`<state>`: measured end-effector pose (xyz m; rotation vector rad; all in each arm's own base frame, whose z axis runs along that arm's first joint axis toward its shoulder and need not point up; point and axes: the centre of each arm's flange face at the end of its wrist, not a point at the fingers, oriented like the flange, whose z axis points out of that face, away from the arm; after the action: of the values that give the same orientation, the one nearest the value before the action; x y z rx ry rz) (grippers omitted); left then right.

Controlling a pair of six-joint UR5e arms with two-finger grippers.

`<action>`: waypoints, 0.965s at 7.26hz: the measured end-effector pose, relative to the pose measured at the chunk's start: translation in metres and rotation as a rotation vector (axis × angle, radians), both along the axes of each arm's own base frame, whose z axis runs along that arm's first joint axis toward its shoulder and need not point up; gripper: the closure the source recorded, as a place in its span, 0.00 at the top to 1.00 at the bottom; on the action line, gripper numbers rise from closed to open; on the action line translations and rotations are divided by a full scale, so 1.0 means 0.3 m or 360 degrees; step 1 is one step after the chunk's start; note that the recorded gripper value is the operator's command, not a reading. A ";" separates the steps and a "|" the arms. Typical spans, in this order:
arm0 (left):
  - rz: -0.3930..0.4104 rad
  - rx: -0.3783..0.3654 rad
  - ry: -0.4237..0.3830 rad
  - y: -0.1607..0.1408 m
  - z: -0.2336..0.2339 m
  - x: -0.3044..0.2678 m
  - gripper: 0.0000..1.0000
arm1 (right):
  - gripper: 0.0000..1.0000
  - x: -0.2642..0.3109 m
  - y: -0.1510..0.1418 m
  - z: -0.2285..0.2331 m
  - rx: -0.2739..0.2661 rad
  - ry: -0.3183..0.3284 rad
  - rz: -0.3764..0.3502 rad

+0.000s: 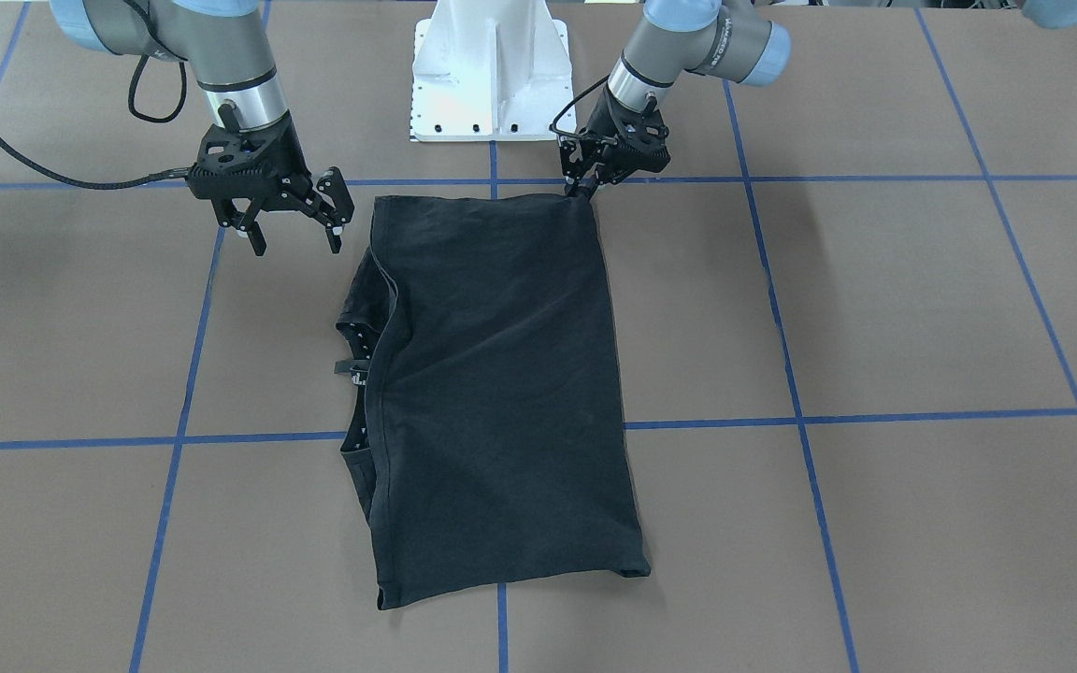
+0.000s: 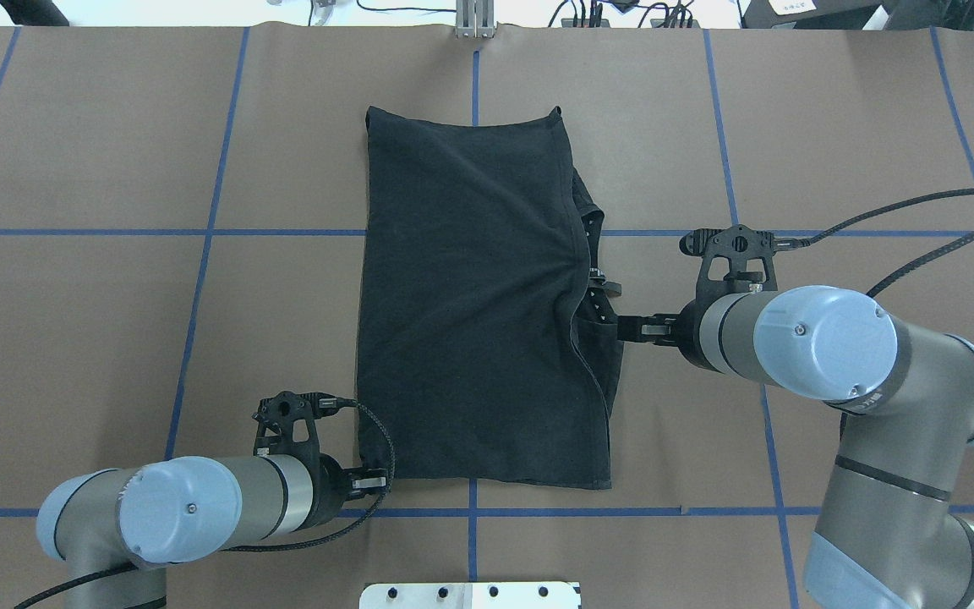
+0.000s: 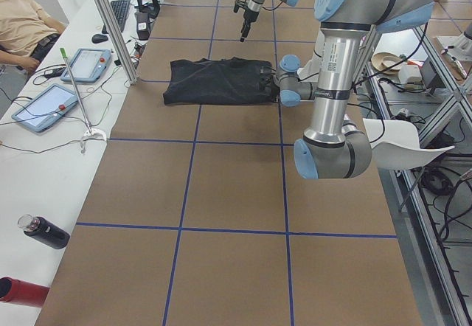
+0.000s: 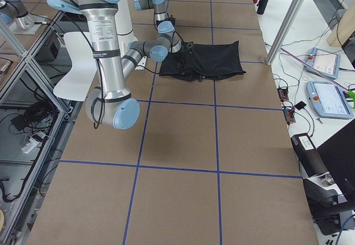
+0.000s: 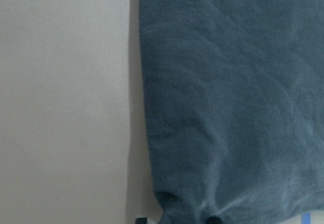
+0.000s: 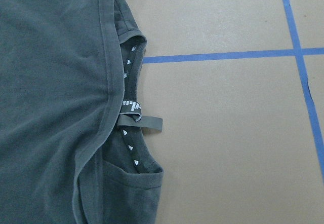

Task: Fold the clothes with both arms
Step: 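Lower both grippers to the shirt corners nearest the robot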

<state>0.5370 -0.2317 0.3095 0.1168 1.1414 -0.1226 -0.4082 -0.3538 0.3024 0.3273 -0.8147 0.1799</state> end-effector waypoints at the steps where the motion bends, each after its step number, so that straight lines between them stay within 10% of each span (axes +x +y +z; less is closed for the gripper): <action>1: -0.0006 0.0001 0.0013 -0.002 -0.011 -0.011 0.00 | 1.00 0.000 0.000 0.003 -0.0001 0.0002 0.0002; 7: -0.0038 0.0012 0.0081 0.002 -0.070 -0.111 0.00 | 0.81 -0.196 0.154 0.007 -0.0173 -0.0098 0.0266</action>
<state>0.5038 -0.2310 0.2884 0.1346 1.1918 -0.1432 -0.4671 -0.3075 0.3045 0.2884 -0.8348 0.3908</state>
